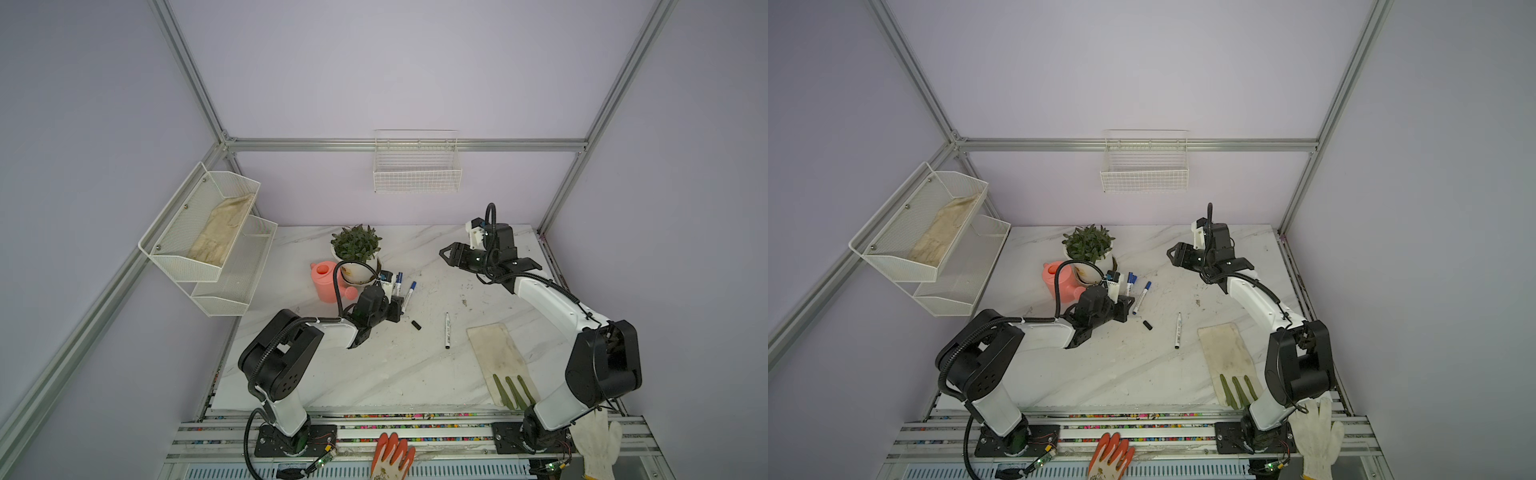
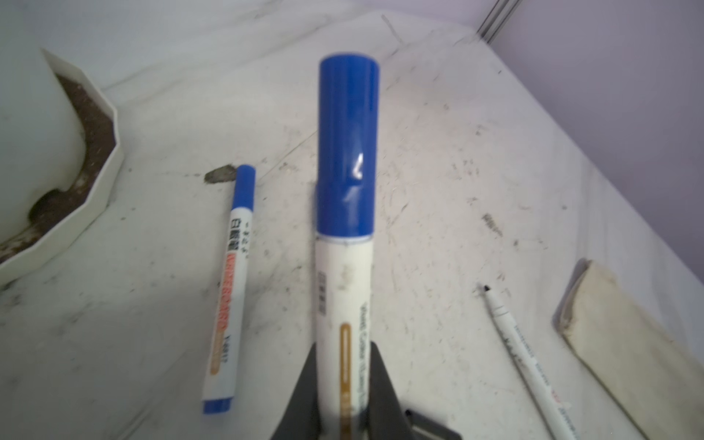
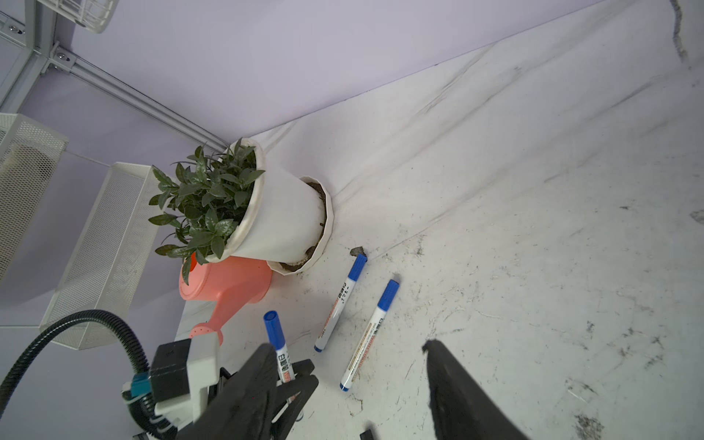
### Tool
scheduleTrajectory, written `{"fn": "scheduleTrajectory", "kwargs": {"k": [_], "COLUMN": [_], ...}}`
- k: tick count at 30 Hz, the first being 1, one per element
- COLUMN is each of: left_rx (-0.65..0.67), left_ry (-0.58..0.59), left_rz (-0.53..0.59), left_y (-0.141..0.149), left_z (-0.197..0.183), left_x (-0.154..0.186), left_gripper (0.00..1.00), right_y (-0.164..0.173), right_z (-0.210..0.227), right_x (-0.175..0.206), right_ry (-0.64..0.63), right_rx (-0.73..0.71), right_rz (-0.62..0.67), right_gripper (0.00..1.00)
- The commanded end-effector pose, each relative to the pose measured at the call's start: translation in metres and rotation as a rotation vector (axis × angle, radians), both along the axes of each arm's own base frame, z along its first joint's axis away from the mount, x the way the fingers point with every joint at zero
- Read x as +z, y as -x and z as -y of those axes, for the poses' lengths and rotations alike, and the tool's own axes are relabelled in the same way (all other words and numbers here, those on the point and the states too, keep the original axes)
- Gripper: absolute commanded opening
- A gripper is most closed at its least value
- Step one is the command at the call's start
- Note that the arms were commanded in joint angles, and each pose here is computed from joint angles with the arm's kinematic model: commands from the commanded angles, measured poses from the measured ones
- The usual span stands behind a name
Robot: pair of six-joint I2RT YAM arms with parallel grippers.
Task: Insert pens into pen caps
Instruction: Place the pen at the center of the table.
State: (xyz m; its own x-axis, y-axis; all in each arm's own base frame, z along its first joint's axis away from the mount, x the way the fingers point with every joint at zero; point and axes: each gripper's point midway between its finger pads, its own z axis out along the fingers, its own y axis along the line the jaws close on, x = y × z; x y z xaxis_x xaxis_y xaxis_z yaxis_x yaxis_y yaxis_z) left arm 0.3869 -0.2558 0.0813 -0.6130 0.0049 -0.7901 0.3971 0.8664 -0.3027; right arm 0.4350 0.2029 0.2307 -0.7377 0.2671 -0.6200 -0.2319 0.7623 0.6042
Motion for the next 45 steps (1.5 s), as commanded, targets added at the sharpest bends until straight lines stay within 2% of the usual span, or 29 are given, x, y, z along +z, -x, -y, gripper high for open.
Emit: {"fn": "scheduleTrajectory", "kwargs": {"k": [1,4,10,23,30,37,40,45], "left_rx": [-0.016,0.054,0.099,0.088,0.115,0.064,0.044,0.020], "left_ry": [-0.076,-0.140,-0.211,-0.313,-0.319,-0.257,-0.223,-0.166], "left_rz": [-0.021,-0.039,-0.073,-0.115,-0.127,-0.029,-0.002,0.107], "left_y": [-0.007,-0.013,-0.021,-0.045,-0.059,-0.062,-0.058,-0.046], "left_z": [-0.008,-0.028,-0.048,-0.058,-0.065,-0.053,-0.048,-0.044], "left_x": [0.023,0.019,0.011,-0.010,-0.017,0.021,0.038,0.082], "left_gripper": [0.05,0.05,0.07,0.23,0.24,0.29,0.33,0.39], "right_y": [0.005,0.006,0.007,0.011,0.017,0.021,0.026,0.043], "right_z": [0.003,0.001,0.001,0.003,0.005,0.006,0.012,0.017], "right_x": [-0.013,-0.020,-0.023,-0.026,-0.028,-0.033,-0.045,-0.067], "right_ry": [0.009,0.005,0.007,0.009,0.013,0.040,0.109,0.141], "right_rx": [-0.017,-0.007,-0.004,-0.005,0.001,0.017,0.028,0.035], "right_rz": [-0.042,-0.062,-0.071,-0.079,-0.083,-0.088,-0.101,-0.164], "right_gripper": [0.63,0.61,0.60,0.58,0.57,0.58,0.58,0.59]}}
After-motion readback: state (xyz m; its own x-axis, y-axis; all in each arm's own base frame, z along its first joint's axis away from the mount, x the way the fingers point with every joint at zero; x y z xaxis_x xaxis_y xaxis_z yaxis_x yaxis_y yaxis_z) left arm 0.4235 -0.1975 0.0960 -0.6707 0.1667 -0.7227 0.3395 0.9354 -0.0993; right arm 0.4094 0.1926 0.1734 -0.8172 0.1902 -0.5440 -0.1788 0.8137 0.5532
